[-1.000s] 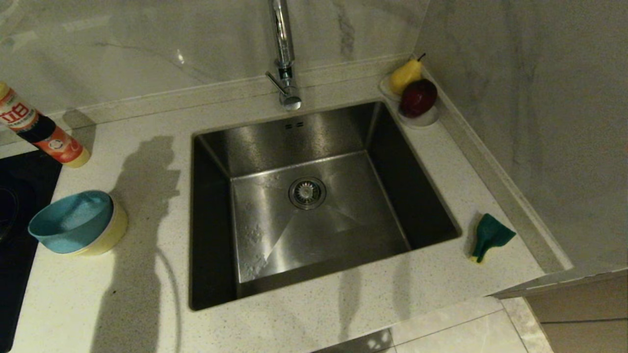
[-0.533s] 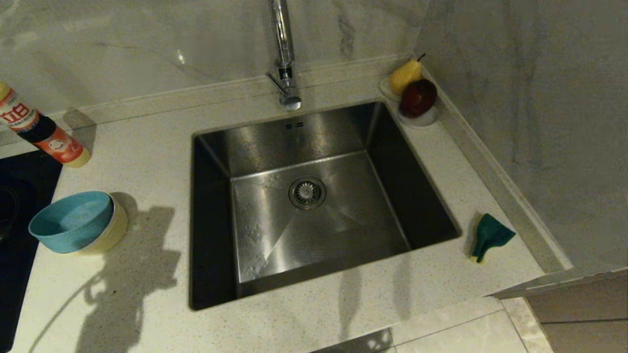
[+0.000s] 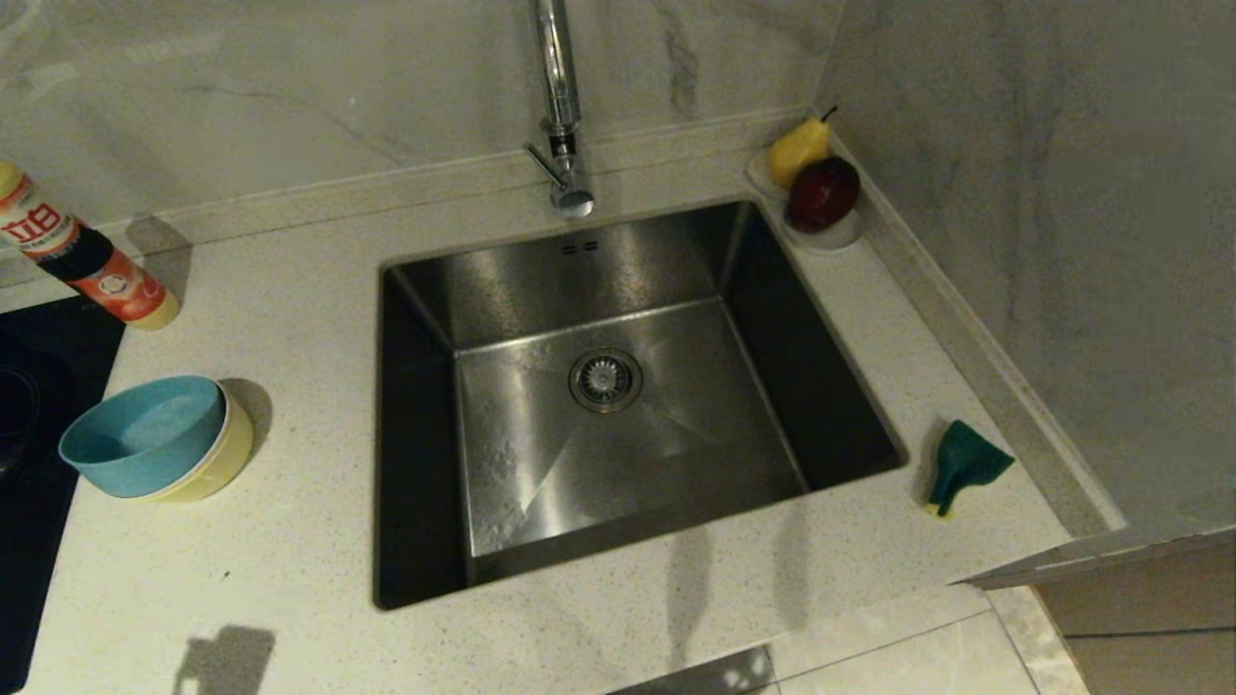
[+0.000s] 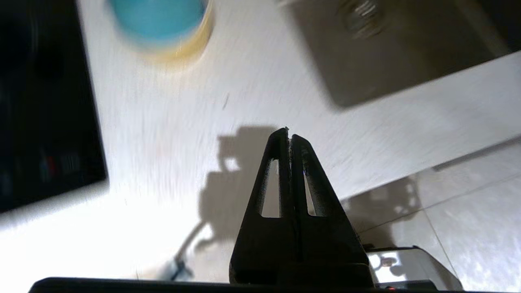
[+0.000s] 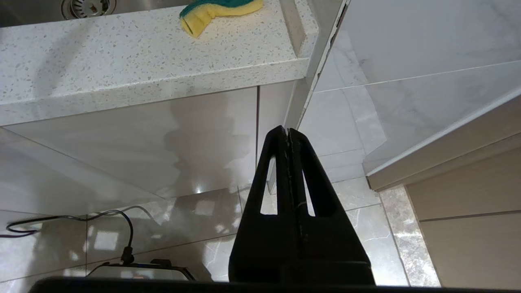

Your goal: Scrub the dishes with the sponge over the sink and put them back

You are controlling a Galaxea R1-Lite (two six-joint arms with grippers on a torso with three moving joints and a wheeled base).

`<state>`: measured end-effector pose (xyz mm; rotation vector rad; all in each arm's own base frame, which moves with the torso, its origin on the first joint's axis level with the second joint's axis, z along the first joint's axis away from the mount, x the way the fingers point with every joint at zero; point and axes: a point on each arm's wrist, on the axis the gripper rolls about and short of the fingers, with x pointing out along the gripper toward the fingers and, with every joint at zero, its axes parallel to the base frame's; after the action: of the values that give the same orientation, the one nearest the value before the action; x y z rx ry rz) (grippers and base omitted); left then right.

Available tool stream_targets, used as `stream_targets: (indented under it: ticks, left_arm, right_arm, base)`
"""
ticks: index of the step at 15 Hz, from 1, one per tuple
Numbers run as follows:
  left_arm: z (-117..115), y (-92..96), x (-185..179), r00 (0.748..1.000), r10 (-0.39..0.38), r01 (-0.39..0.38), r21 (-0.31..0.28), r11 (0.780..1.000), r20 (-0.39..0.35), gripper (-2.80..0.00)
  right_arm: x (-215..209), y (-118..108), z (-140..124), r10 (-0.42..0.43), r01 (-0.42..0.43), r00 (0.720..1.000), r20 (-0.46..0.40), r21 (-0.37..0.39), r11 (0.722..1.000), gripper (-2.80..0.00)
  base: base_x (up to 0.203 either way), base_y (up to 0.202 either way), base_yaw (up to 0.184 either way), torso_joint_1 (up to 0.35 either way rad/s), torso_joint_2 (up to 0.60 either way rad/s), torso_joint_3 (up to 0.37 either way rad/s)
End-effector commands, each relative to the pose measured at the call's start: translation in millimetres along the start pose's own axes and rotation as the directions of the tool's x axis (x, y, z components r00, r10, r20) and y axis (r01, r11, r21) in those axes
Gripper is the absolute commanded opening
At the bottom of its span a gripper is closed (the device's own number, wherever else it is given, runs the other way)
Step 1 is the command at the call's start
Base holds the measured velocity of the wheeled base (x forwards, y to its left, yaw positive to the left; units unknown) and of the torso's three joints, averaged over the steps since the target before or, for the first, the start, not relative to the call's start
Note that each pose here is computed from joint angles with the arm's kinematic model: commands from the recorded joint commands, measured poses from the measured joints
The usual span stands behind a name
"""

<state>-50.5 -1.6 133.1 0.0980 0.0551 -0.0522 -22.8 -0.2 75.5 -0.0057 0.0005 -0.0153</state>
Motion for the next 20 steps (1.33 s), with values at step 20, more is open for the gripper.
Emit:
stream_targets:
  ticks: [20]
  left_arm:
    - [-57,-2.8,31,0.998,0.051,-0.048,-0.070,0.996,0.040,-2.80]
  right_arm:
    - [0,0,0,-0.002,0.002,1.000,0.000,0.018,1.000,-2.80]
  base:
    - [0.000,0.000,0.000,0.000,0.00,0.000]
